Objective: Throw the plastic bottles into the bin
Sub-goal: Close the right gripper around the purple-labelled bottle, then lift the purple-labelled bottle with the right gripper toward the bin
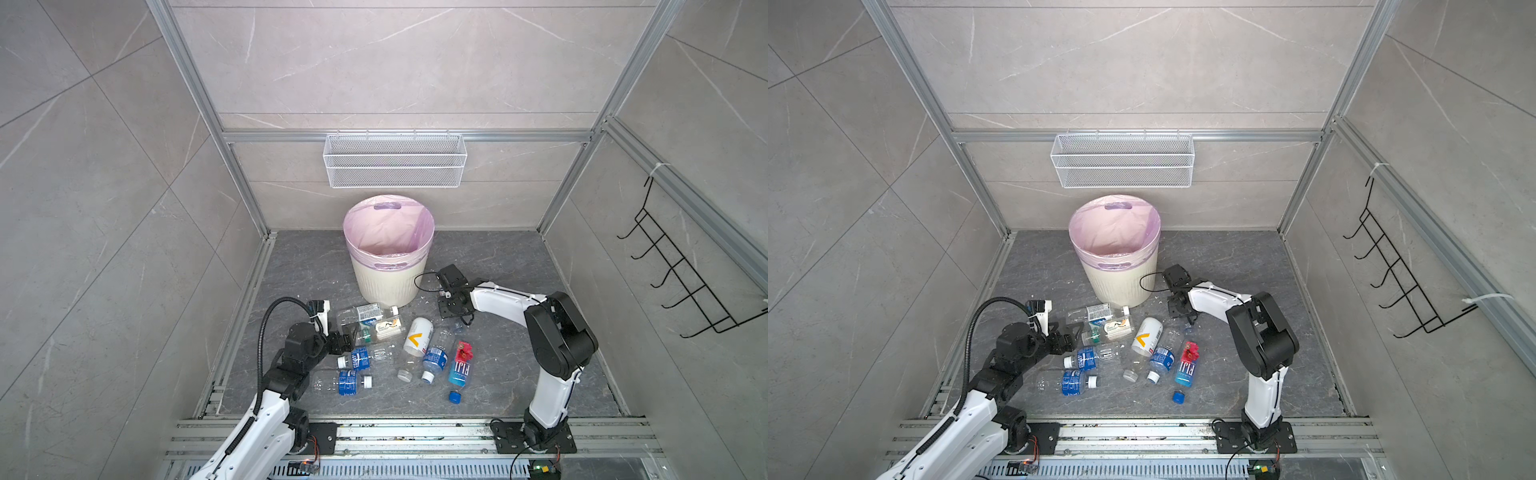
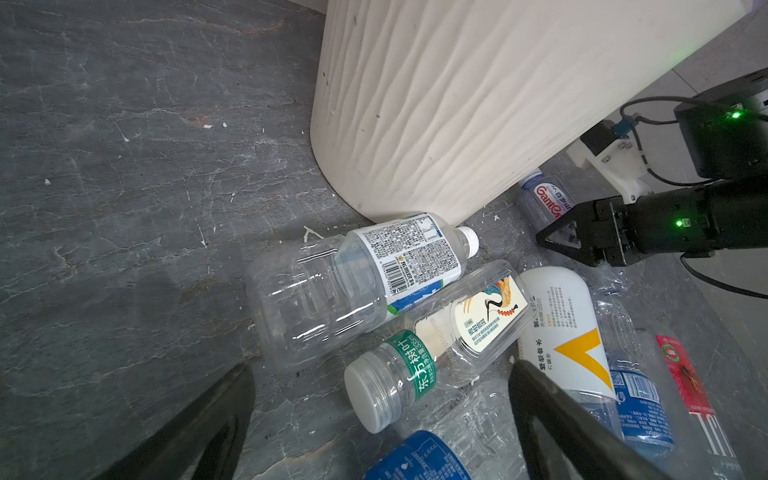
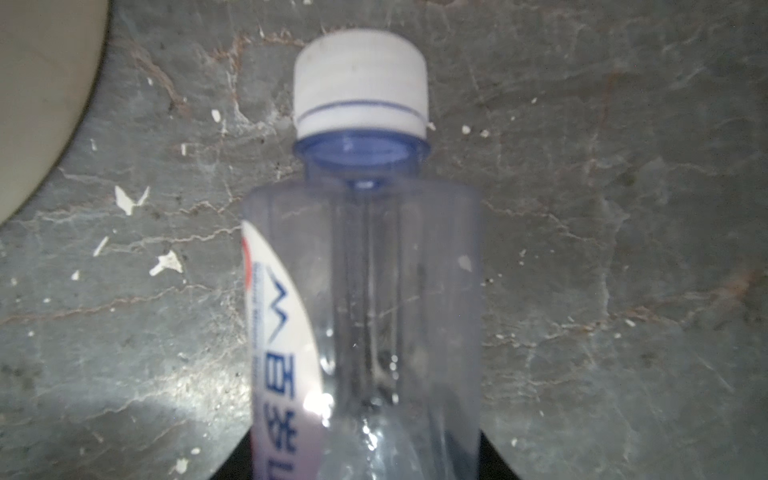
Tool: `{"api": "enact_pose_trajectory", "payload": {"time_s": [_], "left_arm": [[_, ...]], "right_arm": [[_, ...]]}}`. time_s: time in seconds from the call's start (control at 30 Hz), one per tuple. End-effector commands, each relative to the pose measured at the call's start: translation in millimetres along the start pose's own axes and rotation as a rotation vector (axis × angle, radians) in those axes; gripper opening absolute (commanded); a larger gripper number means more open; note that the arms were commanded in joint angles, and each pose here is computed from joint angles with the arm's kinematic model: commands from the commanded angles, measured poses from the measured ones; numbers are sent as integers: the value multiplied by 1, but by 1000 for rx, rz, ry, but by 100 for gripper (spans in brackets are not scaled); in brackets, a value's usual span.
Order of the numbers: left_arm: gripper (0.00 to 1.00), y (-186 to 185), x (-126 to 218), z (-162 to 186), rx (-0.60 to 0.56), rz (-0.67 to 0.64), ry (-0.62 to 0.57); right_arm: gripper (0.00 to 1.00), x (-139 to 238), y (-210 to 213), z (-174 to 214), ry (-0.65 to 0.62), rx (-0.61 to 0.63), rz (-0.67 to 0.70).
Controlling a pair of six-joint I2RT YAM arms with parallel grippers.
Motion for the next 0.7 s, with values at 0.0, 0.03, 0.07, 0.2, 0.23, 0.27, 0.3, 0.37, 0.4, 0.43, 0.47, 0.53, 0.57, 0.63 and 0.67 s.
{"api": "enact_pose_trajectory", "payload": {"time_s": [0.0,0.03,0.07,0.2,0.23,0.27,0.3,0.37,0.4,0.43,0.47,0.53,0.57,0.63,0.67], "left_arm": [[97,-6,0,-10,-27,25,-44],[97,-6,0,-10,-26,26,-43],[97,-6,0,-10,-26,25,-43],[97,-5,0,-10,-27,24,-42],[97,-5,0,-10,-25,24,-43],[97,-5,0,-10,-26,23,-42],[97,-5,0,-10,-26,22,-41],[97,-5,-1,-10,-27,22,-41],[97,-5,-1,-10,-28,23,-42],[97,-5,-1,-10,-27,23,-42],[97,-5,-1,-9,-27,22,-39],[97,-5,-1,-10,-27,22,-40],[97,-5,-1,-10,-27,23,-41],[97,-5,-1,-10,-26,22,-40],[97,-5,-1,-10,-27,22,-39]], "right_arm": [[49,20,-9,-10,-64,-6,25],[48,25,-10,-12,-78,-9,25],[48,28,-11,-13,-88,-12,25],[47,48,-15,-18,-144,-23,9],[47,53,-15,-18,-157,-24,4],[47,58,-17,-19,-170,-27,0],[47,62,-17,-19,-180,-29,-5],[47,71,-19,-19,-202,-34,-19],[47,75,-19,-18,-210,-36,-26],[47,80,-19,-17,-222,-38,-35],[47,84,-20,-17,-233,-40,-43],[47,92,-19,-15,-253,-42,-66],[47,96,-19,-14,-263,-44,-77],[47,105,-18,-13,-289,-46,-103],[47,110,-18,-13,-305,-48,-116]]}}
Point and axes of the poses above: each gripper's point midway between its finger pads, its own x axis back along the fingers, its own y axis along the line the jaws close on, z = x × y, the point moved 1 cm from there along x, back along the fingers, and after that the axes turned 1 degree about -x, right-handed, at the moved point
